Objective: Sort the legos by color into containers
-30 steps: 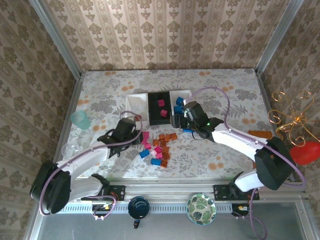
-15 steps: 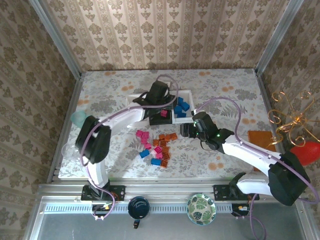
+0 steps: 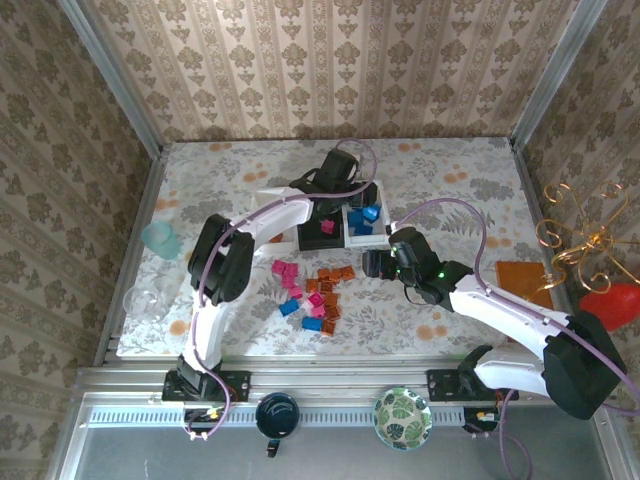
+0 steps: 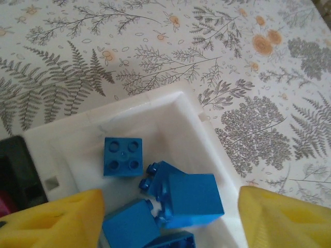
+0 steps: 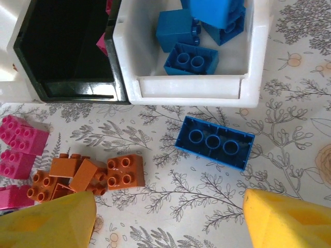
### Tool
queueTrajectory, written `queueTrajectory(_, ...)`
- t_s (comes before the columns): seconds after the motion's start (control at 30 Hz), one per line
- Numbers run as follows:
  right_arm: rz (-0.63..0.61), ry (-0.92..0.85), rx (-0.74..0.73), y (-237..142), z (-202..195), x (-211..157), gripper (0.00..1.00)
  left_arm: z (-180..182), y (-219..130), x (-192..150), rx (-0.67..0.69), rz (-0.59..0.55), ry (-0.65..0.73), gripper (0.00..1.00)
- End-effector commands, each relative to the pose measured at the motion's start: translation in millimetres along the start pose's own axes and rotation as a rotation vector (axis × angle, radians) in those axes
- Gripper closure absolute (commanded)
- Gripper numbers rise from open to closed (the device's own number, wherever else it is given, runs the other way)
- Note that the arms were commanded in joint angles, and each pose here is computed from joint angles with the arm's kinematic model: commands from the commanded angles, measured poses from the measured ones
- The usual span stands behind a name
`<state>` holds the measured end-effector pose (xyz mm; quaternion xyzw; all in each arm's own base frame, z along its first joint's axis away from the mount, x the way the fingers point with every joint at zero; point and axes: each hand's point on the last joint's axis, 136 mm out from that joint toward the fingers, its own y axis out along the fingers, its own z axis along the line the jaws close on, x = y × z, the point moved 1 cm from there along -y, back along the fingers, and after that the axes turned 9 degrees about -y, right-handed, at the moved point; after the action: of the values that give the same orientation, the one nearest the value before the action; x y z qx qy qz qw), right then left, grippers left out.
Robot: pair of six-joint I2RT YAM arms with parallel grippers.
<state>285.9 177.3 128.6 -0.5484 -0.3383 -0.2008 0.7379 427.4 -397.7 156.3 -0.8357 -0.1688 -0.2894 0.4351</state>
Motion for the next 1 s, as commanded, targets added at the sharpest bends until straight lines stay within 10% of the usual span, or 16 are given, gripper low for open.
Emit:
queueTrajectory(0.0,0.026,-0.014,0.071,4.4,13.5,-4.0,0.24,-23.5,-48.4,23.1,-0.082,-0.083,0.0,0.25)
queueTrajectory(0.33,0.163,-0.206,0.274,22.9,78.9,-31.5,0.25,6.9,-143.9,-37.3,-0.114,-0.148,-0.054,0.0)
queueTrajectory(0.97,0.429,-0.402,0.179,44.7,84.7,-118.7,0.37,106.6,-233.6,-147.1,0.089,-0.208,-0.145,0.0)
